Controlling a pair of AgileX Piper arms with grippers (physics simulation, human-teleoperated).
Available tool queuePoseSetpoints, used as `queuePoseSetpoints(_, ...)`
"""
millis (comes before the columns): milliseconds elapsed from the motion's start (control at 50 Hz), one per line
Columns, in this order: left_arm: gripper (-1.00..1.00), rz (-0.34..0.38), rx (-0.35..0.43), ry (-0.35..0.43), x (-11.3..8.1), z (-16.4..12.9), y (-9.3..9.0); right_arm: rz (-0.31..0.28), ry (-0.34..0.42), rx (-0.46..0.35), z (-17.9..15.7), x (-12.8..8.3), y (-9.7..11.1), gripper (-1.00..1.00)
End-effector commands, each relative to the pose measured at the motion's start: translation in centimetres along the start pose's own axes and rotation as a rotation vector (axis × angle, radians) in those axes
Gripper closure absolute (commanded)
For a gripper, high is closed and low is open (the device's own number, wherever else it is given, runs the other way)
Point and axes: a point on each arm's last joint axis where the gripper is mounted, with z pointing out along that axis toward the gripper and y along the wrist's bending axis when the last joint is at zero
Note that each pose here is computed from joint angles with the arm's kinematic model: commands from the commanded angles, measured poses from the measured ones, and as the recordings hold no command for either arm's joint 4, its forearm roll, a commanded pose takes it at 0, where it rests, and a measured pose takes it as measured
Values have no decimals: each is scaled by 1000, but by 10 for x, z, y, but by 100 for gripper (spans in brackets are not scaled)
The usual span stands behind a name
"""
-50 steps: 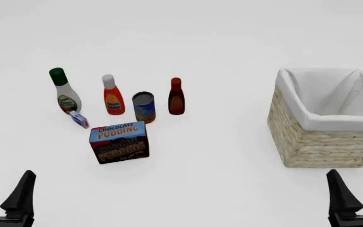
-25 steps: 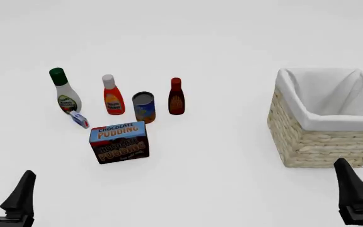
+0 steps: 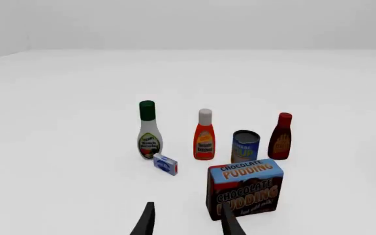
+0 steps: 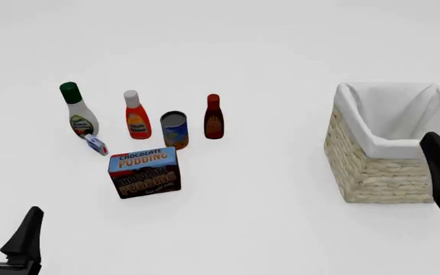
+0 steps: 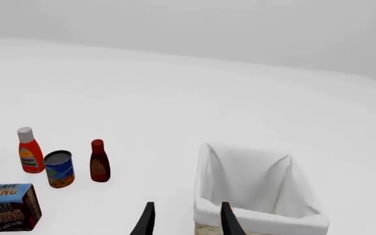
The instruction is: Pick the bbq sauce and place it in the basket.
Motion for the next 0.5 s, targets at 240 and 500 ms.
queuePoseSetpoints(240,-100,0,0,0,0,0,0,-62,60,-146,83,-64,16,-100)
queuePoseSetpoints(500,-100,0,0,0,0,0,0,-34,121,-214,142,-78,36,-100)
